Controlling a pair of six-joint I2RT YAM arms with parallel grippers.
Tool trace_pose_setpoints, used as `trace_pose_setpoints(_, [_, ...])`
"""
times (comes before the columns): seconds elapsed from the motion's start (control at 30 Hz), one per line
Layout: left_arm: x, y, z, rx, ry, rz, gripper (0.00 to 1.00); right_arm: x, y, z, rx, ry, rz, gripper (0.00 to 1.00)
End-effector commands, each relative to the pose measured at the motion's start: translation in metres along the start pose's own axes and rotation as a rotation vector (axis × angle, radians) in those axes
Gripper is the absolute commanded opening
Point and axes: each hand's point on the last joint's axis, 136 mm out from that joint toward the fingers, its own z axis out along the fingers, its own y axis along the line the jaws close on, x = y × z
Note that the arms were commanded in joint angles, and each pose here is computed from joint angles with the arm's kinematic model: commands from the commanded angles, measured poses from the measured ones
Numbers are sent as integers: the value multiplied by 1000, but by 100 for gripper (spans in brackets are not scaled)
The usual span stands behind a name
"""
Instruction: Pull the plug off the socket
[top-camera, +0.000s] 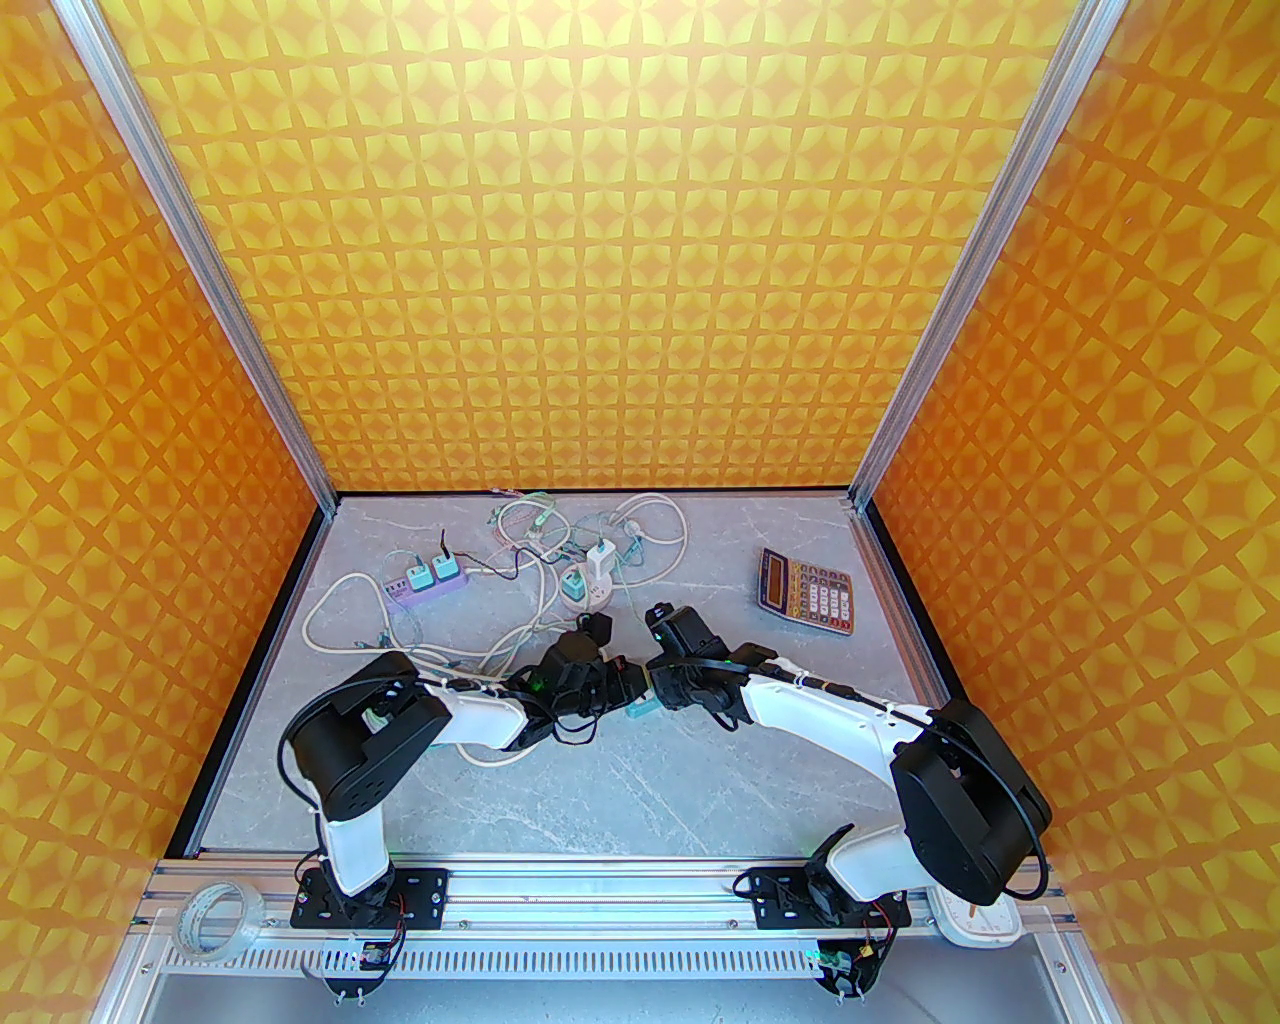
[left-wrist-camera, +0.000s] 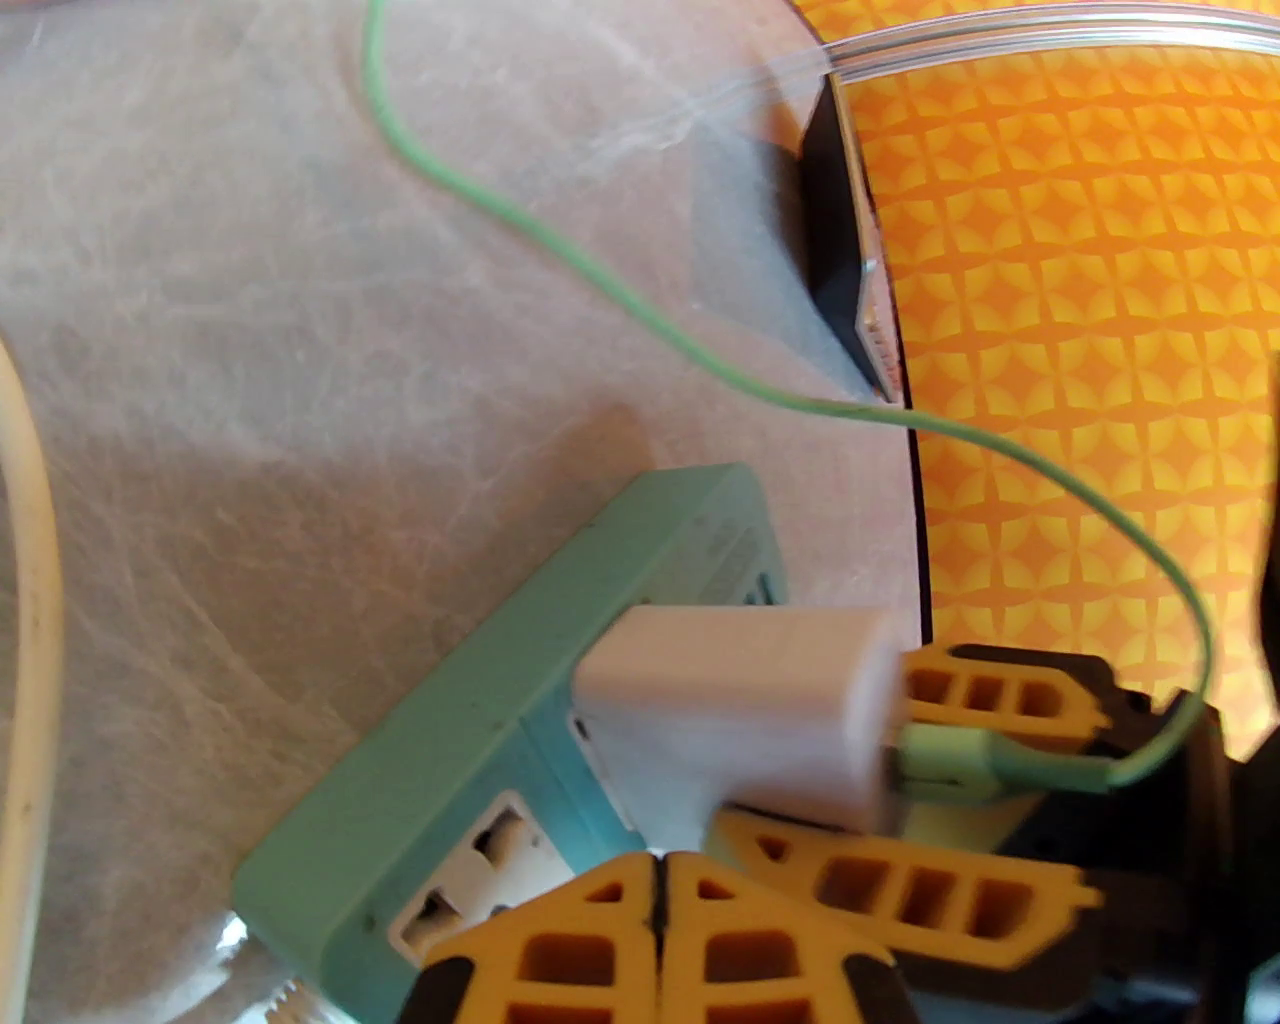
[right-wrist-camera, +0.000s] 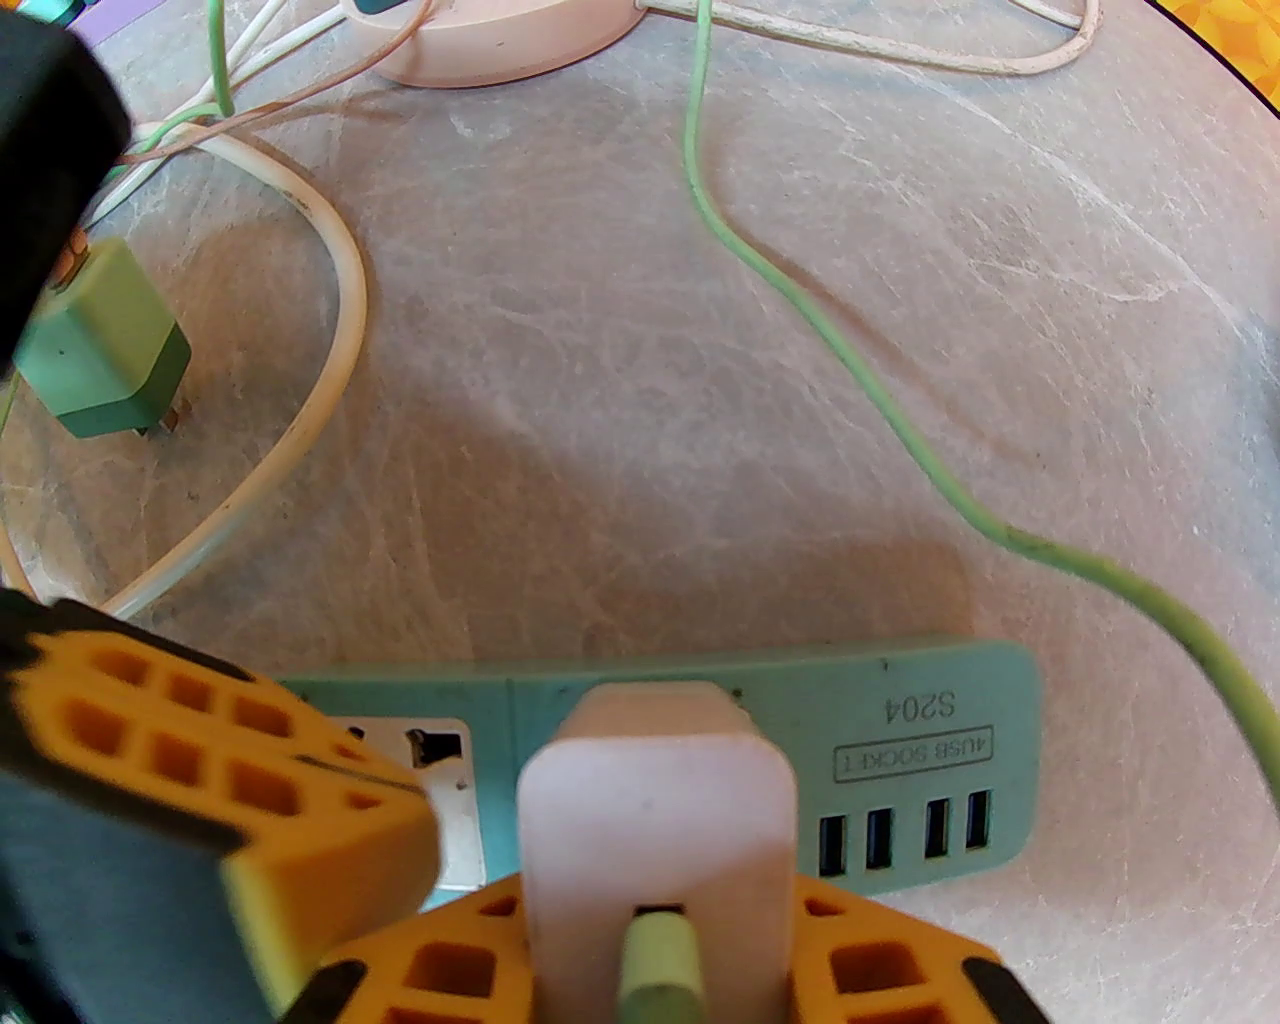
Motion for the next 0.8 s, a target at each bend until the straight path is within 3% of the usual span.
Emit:
trace_pose_setpoints(0.0, [15,24,4,-94,38,-52,0,-1,3,2,2,-1,5,28])
trace_pose_setpoints(0.43, [29,62,6,-251,78,-101,0,-6,27,-8,-25,-27,-29,26])
trace_pose_setpoints(0.63, [32,67,4,-283,91,-105,0,-1,9,-11,56,-57,-38,26])
trace_pose_setpoints(0.77, [33,70,4,-296,94,-108,0,-4,3,-15,19,-82,13,26])
